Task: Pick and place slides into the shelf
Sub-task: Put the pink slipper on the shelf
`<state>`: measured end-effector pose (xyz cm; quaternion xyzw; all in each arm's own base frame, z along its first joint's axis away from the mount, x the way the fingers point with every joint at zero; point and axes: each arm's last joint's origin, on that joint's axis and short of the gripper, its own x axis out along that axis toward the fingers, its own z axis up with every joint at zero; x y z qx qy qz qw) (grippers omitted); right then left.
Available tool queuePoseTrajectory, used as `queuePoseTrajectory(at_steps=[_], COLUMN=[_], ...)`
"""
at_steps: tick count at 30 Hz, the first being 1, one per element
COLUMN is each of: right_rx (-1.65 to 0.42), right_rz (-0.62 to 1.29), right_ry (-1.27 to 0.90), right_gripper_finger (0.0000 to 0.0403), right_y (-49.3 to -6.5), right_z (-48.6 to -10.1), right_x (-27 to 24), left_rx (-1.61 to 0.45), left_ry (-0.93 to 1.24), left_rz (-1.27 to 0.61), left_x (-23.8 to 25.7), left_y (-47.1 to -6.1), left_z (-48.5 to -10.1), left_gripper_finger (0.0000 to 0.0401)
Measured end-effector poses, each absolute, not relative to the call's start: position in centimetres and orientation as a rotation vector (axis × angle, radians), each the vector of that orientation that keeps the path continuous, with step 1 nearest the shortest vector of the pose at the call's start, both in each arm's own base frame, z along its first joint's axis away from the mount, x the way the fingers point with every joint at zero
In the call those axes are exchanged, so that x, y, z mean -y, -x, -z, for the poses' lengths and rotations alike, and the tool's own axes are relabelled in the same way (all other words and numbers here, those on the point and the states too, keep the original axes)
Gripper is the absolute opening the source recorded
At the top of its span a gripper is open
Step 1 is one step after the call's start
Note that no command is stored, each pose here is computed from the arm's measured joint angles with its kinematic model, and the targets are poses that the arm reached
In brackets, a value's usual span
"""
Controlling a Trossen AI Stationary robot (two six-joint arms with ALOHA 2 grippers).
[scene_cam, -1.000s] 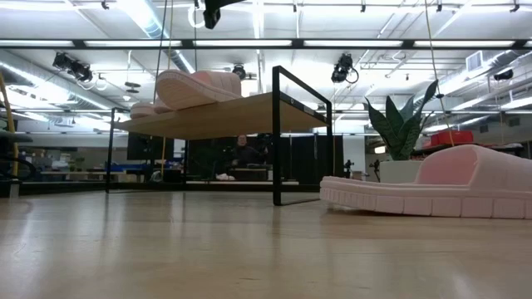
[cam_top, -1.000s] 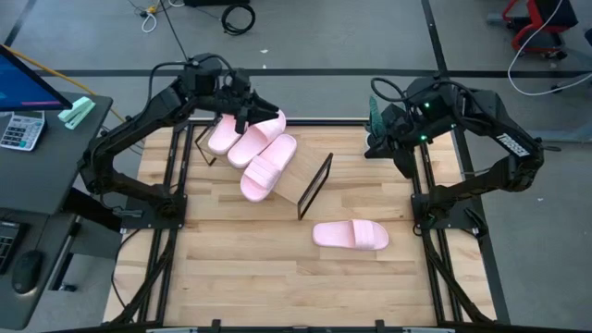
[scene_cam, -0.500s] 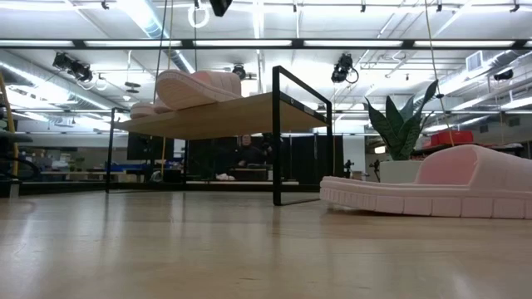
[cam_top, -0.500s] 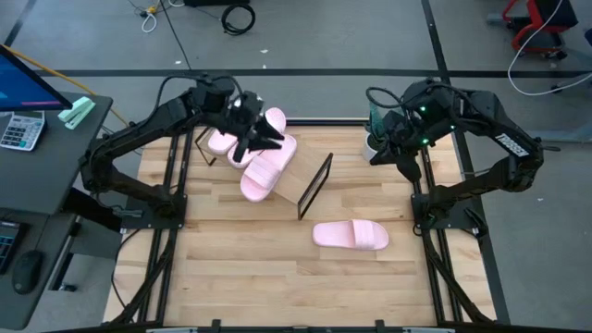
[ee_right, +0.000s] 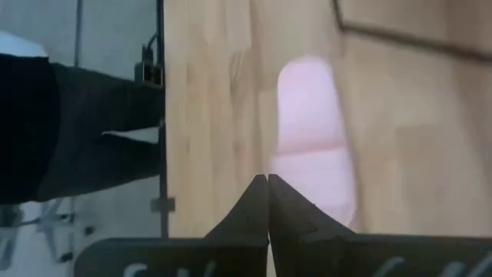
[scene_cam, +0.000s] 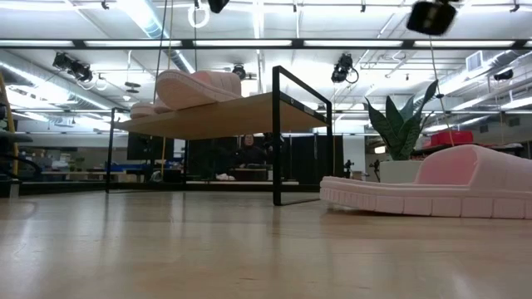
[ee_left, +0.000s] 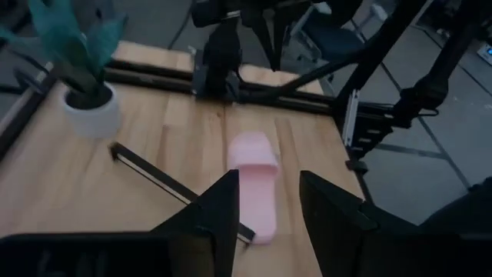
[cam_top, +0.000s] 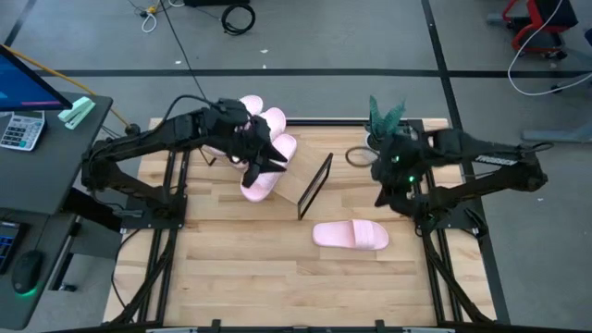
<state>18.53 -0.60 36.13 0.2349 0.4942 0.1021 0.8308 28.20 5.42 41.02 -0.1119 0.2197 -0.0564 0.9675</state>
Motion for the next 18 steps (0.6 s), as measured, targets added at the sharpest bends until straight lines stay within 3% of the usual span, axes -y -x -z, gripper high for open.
queuePoseTrajectory(at_steps=[9,18], right_rx=[-1.128,-1.162], right_rz=[-0.180,-0.106], right_ry=[-0.618,-0.713], right_gripper_finger=[0.0000,0.0000], right_y=[-16.3,-14.5], right_z=[-30.7,-27.8], right_x=[-1.8,-3.0], left_rx=[-0.493,-0.555], left_ry=[0.270,0.278], left_rz=[0.081,0.089], left_x=[-2.0,0.9], left_y=[-29.7,-30.5], left_z=[-40.1,-39.1], left_gripper_finger=[0.0141,0.0142])
